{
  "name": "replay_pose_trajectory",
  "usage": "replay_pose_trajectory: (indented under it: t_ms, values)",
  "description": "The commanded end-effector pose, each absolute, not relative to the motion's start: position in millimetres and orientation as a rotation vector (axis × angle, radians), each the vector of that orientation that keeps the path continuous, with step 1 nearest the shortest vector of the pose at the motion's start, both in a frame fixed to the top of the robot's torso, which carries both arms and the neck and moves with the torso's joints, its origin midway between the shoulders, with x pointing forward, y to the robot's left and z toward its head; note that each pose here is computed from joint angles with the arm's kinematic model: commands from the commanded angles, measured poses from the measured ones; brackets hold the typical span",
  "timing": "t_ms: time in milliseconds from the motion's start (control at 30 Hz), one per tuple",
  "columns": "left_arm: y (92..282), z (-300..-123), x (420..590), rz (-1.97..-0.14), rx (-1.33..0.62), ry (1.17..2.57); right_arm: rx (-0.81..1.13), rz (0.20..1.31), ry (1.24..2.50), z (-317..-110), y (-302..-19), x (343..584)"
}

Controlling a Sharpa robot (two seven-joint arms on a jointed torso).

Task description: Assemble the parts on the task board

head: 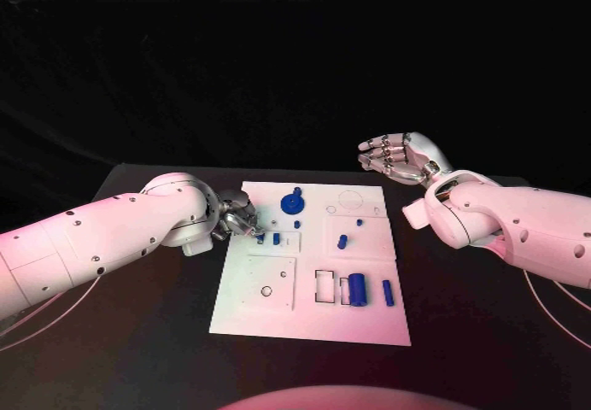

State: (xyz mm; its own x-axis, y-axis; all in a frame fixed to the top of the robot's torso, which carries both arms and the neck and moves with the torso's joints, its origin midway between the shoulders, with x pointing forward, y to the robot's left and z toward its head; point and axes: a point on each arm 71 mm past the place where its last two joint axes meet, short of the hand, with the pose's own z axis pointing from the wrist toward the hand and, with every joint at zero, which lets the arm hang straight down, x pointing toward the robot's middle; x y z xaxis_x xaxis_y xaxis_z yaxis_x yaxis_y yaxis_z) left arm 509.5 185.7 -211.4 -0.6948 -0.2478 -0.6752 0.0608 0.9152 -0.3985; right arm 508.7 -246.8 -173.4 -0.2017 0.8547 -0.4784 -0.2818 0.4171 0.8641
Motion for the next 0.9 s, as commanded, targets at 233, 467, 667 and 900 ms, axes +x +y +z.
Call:
replay_pose_trajectory:
  t_ms: [233, 467, 667, 900]
  values:
    - [182.6, -214.0, 509.0, -0.448, -0.060, 2.305, 0.537, 1.153, 1.414, -173.1, -244.8, 507.8]
    - [181.6, -214.4, 509.9, -0.434, -0.057, 2.299, 0.537, 1.153, 1.415, -173.2, -244.8, 507.9]
    - [180.9, -215.1, 510.3, -0.429, -0.060, 2.298, 0.537, 1.153, 1.415, -173.2, -244.9, 507.9]
    - [180.3, -216.5, 509.5, -0.416, -0.049, 2.310, 0.537, 1.153, 1.415, -173.2, -245.1, 507.9]
